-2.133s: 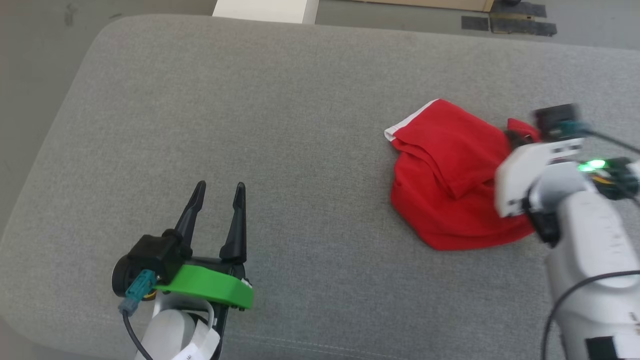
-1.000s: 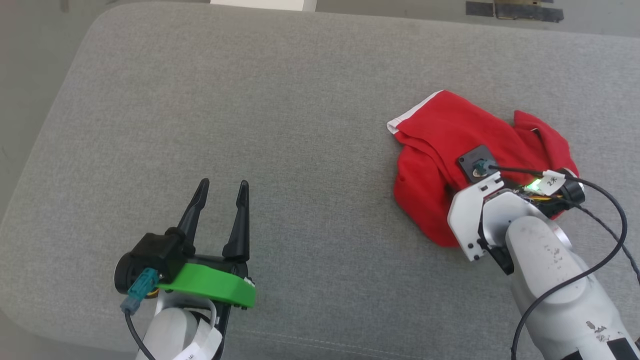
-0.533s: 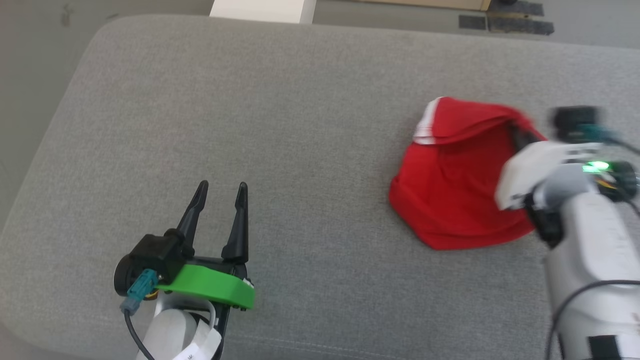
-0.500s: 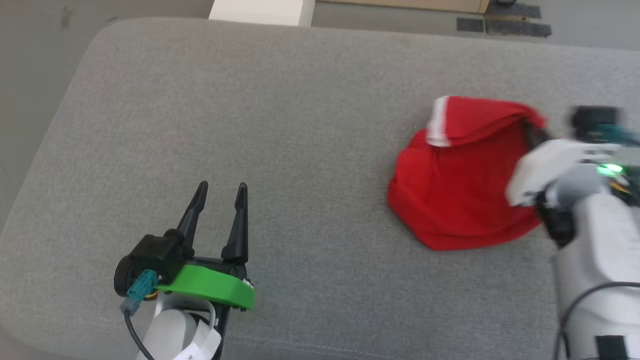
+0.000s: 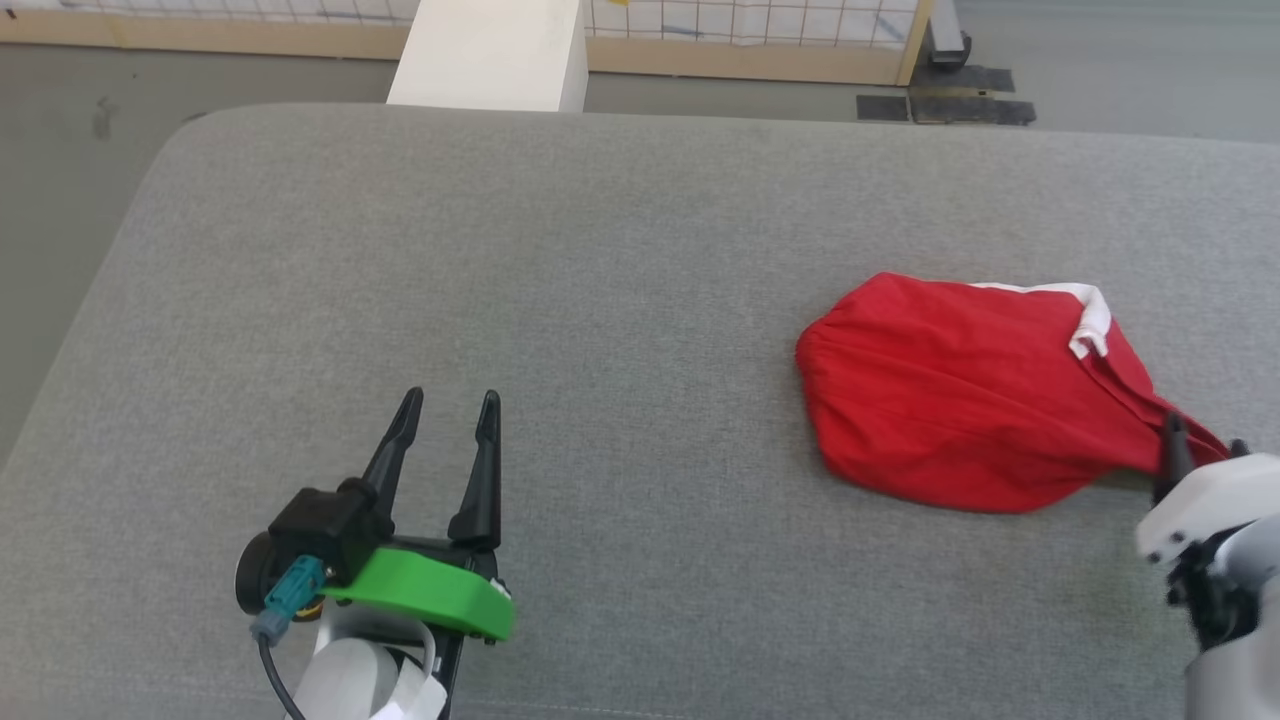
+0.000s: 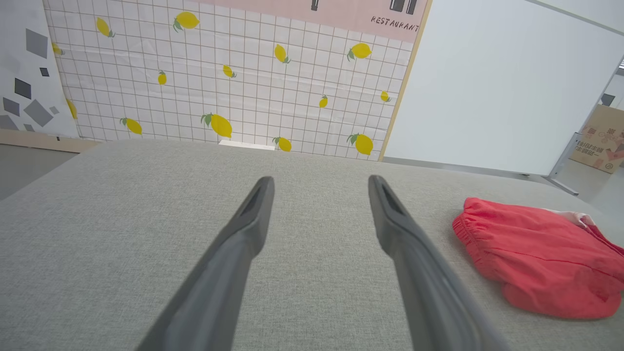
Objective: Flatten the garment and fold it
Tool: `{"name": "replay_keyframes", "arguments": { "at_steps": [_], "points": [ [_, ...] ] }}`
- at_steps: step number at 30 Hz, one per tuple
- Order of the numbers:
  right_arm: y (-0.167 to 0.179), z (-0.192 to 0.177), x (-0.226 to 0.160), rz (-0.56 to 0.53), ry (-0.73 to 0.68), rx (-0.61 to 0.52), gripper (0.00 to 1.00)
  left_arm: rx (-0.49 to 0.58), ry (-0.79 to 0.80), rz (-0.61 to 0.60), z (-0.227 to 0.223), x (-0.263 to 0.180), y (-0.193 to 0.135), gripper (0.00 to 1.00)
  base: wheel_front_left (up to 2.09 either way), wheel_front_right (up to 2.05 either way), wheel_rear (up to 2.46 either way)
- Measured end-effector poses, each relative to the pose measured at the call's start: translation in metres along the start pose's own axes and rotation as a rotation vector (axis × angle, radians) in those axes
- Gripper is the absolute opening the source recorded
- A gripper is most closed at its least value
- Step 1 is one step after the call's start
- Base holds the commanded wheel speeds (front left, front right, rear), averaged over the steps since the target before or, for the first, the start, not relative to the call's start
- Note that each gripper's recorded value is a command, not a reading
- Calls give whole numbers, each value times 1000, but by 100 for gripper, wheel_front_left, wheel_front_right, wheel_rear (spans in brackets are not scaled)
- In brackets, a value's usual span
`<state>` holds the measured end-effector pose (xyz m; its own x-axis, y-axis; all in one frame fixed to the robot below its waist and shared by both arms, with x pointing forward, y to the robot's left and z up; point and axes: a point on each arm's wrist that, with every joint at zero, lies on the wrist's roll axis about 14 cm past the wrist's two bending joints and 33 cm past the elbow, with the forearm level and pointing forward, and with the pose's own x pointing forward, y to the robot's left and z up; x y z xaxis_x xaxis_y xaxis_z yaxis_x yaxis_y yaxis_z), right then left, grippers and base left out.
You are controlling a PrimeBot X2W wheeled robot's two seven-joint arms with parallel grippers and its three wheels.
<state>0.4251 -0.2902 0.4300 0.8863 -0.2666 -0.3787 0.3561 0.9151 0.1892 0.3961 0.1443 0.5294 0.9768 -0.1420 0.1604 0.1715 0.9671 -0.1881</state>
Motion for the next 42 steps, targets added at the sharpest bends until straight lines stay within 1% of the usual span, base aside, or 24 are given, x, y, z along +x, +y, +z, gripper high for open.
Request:
{"name": "replay_keyframes", "arguments": {
  "at_steps": [4,8,11,14,17,20,25,28,31,33,39,40,41,42],
  "points": [
    [19,3,-20,93,-116,-60,100,-11,8,-21,-3,0,-8,100,0,0,0],
    [31,11,-49,171,-257,-117,100,-50,26,-83,-10,3,-30,100,0,0,0],
    [41,17,-66,218,-322,-127,100,-99,52,-157,-19,8,-57,100,0,0,0],
    [47,26,-77,244,-374,-135,100,-146,88,-254,-29,20,-92,100,0,0,0],
    [43,33,-83,239,-404,-135,100,-170,150,-340,-40,39,-127,100,0,0,0],
    [37,32,-86,222,-402,-130,100,-132,246,-390,-58,57,-150,100,0,0,0],
    [26,24,-89,196,-383,-116,100,-90,374,-415,-84,86,-171,100,0,0,0],
    [17,20,-90,169,-369,-106,100,-58,477,-414,-106,96,-178,100,0,0,0],
    [7,17,-92,141,-361,-101,100,-32,628,-405,-135,94,-181,100,0,0,0],
    [2,13,-91,124,-350,-100,100,11,740,-400,-157,89,-180,100,0,0,0],
    [-3,7,-88,107,-329,-99,100,11,971,-452,-190,67,-192,100,0,0,0],
    [-2,8,-86,109,-329,-97,100,17,995,-468,-191,65,-194,78,0,0,0],
    [0,9,-85,115,-332,-94,100,22,1003,-476,-191,64,-195,31,0,0,0],
    [2,10,-84,118,-334,-92,100,18,1002,-478,-190,65,-195,0,0,0,0]
  ]
}}
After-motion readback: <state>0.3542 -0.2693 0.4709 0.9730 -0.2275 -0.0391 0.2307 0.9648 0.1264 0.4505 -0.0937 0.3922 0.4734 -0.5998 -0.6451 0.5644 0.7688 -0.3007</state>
